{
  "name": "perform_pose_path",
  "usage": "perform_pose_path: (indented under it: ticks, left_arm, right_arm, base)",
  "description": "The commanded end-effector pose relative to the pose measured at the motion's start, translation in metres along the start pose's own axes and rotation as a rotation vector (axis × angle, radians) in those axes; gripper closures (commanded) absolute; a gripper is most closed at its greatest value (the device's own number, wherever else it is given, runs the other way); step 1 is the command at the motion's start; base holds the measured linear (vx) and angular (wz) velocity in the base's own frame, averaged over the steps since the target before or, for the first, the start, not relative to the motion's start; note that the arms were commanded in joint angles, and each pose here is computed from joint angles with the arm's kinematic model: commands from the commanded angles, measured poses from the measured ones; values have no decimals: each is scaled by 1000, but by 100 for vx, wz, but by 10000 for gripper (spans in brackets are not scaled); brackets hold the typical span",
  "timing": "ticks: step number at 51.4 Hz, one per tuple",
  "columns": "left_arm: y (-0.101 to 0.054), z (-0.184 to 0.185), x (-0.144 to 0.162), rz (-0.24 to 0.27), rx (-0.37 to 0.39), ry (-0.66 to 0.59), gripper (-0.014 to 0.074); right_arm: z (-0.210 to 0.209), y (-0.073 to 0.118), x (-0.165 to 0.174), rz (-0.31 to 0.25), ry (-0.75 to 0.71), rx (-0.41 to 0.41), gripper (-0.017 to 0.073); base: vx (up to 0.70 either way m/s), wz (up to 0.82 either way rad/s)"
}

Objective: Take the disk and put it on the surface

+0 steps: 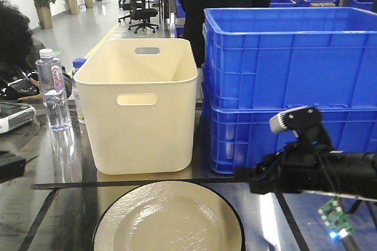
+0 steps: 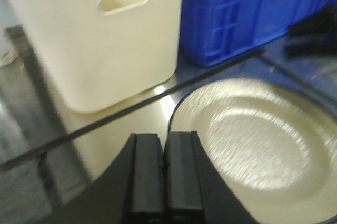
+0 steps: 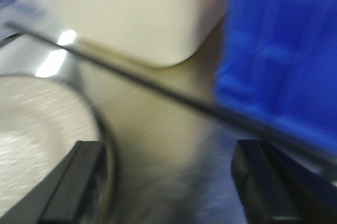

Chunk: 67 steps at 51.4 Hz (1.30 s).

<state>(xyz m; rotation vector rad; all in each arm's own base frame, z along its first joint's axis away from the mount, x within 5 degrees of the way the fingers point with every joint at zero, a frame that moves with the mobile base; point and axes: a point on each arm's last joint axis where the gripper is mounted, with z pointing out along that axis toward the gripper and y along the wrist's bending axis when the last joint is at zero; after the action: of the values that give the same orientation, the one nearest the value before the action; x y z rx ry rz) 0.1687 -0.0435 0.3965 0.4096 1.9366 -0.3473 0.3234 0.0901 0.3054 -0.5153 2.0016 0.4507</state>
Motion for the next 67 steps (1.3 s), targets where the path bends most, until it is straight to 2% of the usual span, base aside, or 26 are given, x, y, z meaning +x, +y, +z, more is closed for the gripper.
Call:
perform_pose_path:
  ticks: [1, 7, 9, 10, 12, 17, 24, 32, 38, 45, 48, 51, 61, 67]
  left_arm:
    - [7, -6, -7, -8, -93, -8, 601]
    - [20, -3, 8, -15, -228, 91, 601]
    - [25, -1, 17, -31, -278, 136, 601]
    - [27, -1, 22, -55, -302, 162, 601]
    - [32, 1, 32, -63, -345, 213, 601]
    - [37, 5, 54, -103, -407, 299, 601]
    - [33, 1, 75, -85, -410, 289, 601]
    - [19, -25, 97, -71, -408, 142, 601]
    - [5, -54, 112, -36, -417, 16, 601]
    - [-14, -87, 126, -4, -384, -205, 601]
    - [-18, -93, 131, 3, -372, -260, 601]
    - [-21, -96, 138, 18, -371, -290, 601]
    - [-20, -91, 147, 16, -371, -293, 601]
    - [-20, -91, 147, 15, -370, -286, 601]
  right_arm:
    - [-34, 2, -31, -50, -129, 102, 122]
    - [-64, 9, -40, -82, -148, 149, 350]
    - [-75, 13, -42, -102, -138, 164, 450]
    - [-81, 14, -42, -112, -131, 171, 484]
    - [-92, 18, -42, -128, -106, 187, 577]
    - [-118, 22, -36, -120, -26, 245, 573]
    - [-152, 27, -24, -117, 10, 355, 569]
    - [-185, 43, 14, -158, -155, 404, 569]
    - [-201, 54, 59, -149, -261, 413, 569]
    - [-206, 61, 104, -141, -356, 424, 569]
    - [-206, 62, 118, -139, -389, 430, 569]
    - [-208, 63, 121, -135, -437, 436, 569]
    - [-216, 63, 110, -137, -610, 465, 569]
    - [-218, 63, 108, -143, -642, 472, 569]
  base:
    - [0, 0]
    - [0, 0]
    - [0, 0]
    - [0, 0]
    - [0, 0]
    - [0, 0]
    - [0, 0]
    - [0, 0]
    - [0, 0]
    - [0, 0]
    - [0, 0]
    - [0, 0]
    - [0, 0]
    - [0, 0]
